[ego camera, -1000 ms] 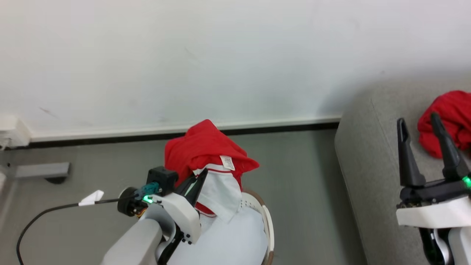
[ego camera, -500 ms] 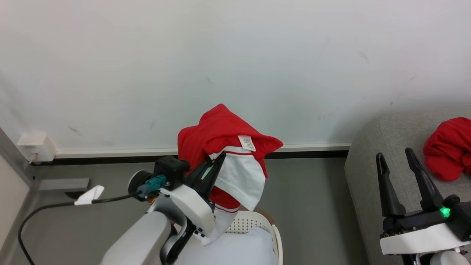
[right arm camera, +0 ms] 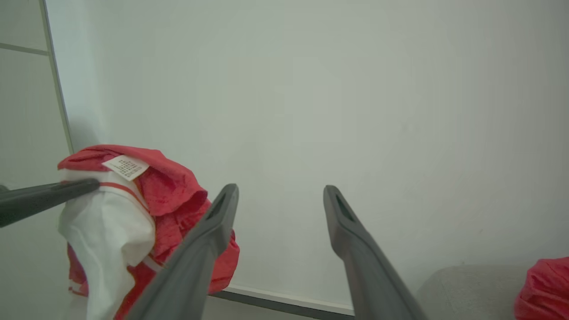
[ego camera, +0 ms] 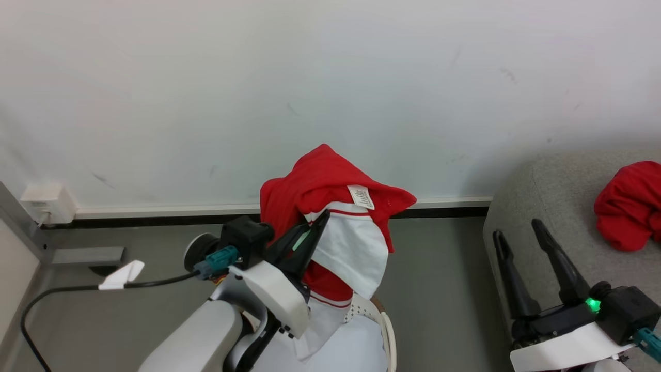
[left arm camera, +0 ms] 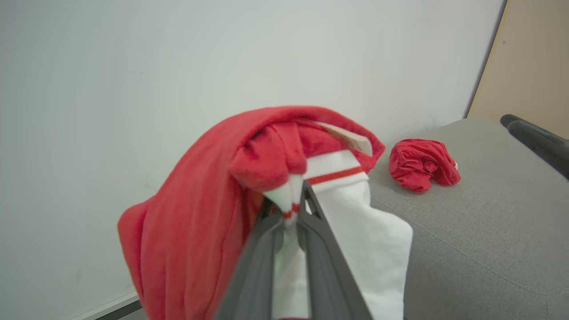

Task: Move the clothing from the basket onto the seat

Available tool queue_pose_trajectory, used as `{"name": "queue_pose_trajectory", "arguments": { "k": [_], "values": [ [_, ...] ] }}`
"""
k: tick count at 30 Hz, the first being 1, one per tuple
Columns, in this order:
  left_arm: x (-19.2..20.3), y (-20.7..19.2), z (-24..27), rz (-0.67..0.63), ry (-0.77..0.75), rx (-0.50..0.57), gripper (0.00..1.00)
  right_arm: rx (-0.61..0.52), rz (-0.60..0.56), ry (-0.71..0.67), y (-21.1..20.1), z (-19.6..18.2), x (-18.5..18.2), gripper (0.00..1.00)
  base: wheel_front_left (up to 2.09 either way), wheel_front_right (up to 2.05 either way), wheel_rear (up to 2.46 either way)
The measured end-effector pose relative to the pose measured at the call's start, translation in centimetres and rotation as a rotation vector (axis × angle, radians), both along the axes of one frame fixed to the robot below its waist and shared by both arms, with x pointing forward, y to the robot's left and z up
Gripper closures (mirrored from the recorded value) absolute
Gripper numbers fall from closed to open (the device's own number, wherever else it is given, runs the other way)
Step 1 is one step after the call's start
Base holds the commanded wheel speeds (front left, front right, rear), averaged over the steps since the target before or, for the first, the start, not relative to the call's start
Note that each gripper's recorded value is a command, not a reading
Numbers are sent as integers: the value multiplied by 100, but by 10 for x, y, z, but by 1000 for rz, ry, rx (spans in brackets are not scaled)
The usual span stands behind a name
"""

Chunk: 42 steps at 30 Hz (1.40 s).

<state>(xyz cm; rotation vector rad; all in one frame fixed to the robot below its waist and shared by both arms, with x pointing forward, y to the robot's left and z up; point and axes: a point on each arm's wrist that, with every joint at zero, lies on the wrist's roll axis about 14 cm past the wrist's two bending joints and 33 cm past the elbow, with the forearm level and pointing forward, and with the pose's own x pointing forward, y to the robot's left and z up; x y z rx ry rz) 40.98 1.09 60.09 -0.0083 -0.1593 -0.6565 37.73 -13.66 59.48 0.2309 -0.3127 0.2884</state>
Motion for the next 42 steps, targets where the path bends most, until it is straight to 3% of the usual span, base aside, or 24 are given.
{"name": "queue_pose_trajectory", "arguments": {
  "k": [12,19,24,40,41,42],
  "values": [
    [-6,0,-2,-8,8,4,100,-51,233,88,67,-28,-6,0,0,0,0],
    [-13,-5,-2,-31,12,3,100,-183,346,186,95,-64,0,0,0,0,0],
    [-20,-10,-1,-48,15,5,100,-236,383,241,106,-81,8,0,0,0,0],
    [-43,-16,0,-90,16,19,100,-277,482,252,157,-83,17,0,0,0,0],
    [-44,-15,1,-89,15,17,100,-278,485,250,159,-83,17,27,0,0,0],
    [-45,-14,1,-86,15,17,100,-278,488,248,160,-82,17,67,0,0,0]
  ]
}}
